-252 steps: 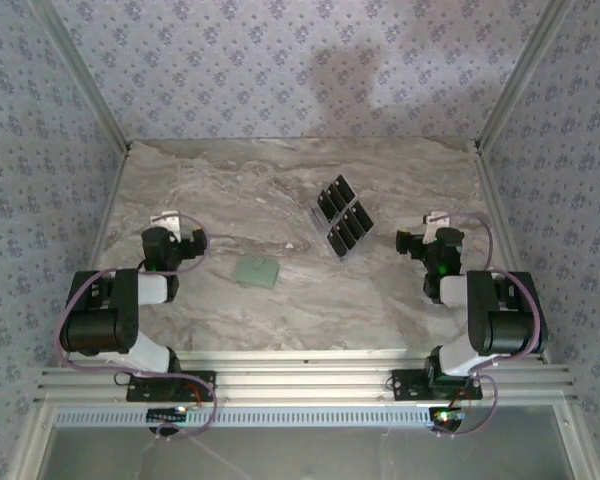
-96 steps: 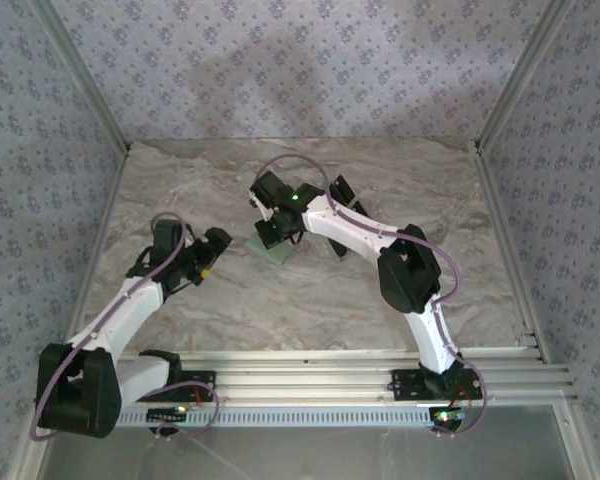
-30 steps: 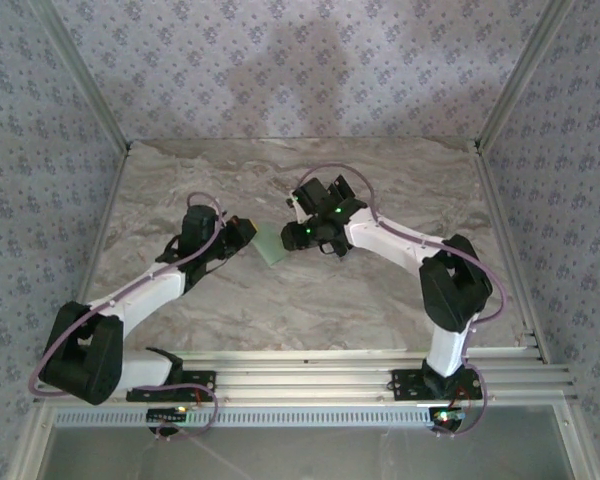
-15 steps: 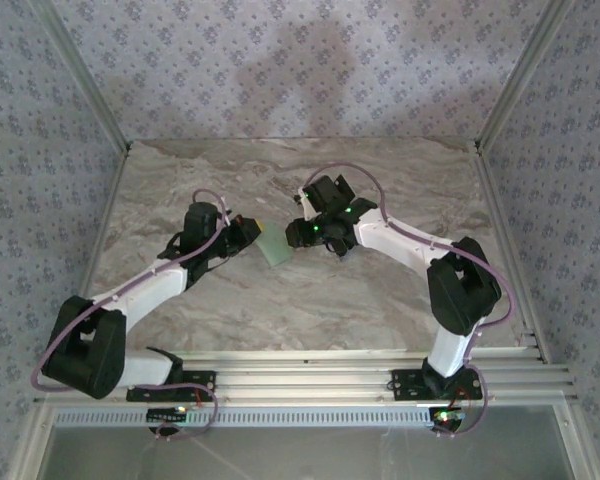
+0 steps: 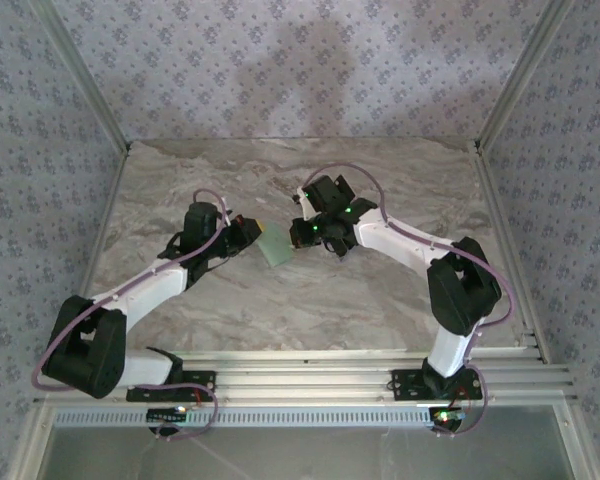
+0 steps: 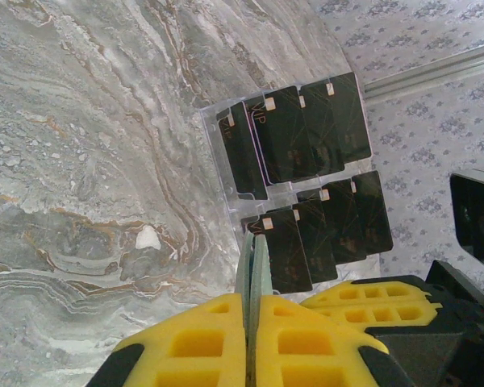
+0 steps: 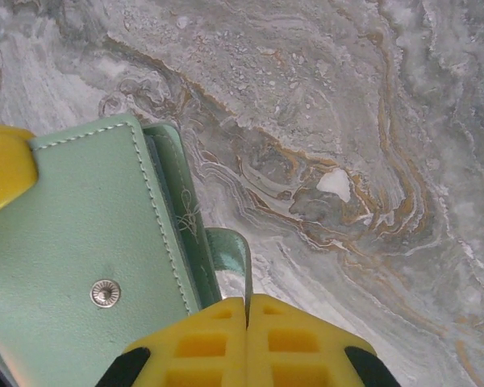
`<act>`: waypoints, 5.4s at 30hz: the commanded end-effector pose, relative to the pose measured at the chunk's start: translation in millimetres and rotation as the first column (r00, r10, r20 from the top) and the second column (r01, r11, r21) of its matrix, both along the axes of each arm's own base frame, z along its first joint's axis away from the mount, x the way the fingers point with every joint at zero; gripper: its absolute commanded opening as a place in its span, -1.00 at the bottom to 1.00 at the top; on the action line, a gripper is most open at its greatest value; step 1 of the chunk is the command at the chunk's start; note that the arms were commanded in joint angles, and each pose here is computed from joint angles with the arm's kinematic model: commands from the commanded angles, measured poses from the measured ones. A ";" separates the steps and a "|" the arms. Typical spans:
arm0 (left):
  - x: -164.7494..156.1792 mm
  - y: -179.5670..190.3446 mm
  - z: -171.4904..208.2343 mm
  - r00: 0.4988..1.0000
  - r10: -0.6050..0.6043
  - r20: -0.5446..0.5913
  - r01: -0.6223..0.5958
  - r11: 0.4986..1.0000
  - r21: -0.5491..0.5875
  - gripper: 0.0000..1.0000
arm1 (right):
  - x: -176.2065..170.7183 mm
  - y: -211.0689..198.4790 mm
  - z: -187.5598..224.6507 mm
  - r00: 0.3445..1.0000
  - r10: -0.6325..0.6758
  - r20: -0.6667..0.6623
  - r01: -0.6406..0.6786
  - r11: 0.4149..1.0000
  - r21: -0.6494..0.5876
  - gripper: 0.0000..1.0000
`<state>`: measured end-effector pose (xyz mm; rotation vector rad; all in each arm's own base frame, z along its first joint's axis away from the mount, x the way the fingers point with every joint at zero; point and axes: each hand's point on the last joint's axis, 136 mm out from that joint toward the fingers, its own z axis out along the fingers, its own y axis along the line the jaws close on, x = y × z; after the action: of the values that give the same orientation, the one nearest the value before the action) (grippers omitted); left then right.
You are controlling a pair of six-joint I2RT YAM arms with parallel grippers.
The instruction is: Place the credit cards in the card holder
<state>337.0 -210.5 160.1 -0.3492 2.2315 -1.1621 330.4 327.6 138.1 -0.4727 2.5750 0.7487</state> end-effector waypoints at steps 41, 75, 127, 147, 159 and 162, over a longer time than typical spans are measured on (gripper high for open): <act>-29.4 54.5 -43.2 0.982 0.110 -0.156 -0.078 0.978 0.195 0.45 | -21.0 31.0 10.2 0.778 -0.412 -0.475 0.608 0.685 0.401 -1.00; -30.9 57.1 -67.6 0.966 0.056 -0.252 0.003 0.974 0.226 0.45 | -58.0 -69.1 -75.0 0.702 -0.571 -0.424 0.684 0.708 0.179 -1.00; 14.6 -16.2 -87.3 0.933 -0.223 -0.283 0.267 0.955 0.130 -1.00 | -62.7 -83.7 -114.7 0.761 -0.531 -0.373 0.584 0.811 0.035 -1.00; -65.4 16.1 -51.7 0.983 -0.082 -0.165 0.134 0.932 0.336 -1.00 | -34.7 -9.5 -68.8 0.916 -0.233 -0.326 0.289 0.948 0.133 -0.04; -71.4 -13.5 -59.9 0.982 -0.123 -0.144 0.171 0.901 0.399 -1.00 | -37.2 -31.5 -52.3 0.934 -0.263 -0.243 0.289 0.954 0.076 0.14; -69.4 -16.2 -64.9 0.982 -0.109 -0.154 0.163 0.898 0.409 -1.00 | -43.3 -33.5 -47.7 0.939 -0.255 -0.231 0.279 0.957 0.075 0.14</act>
<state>254.1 -219.1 82.0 -0.0701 2.6249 -0.7073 293.6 301.7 82.3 0.0351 2.7146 0.9189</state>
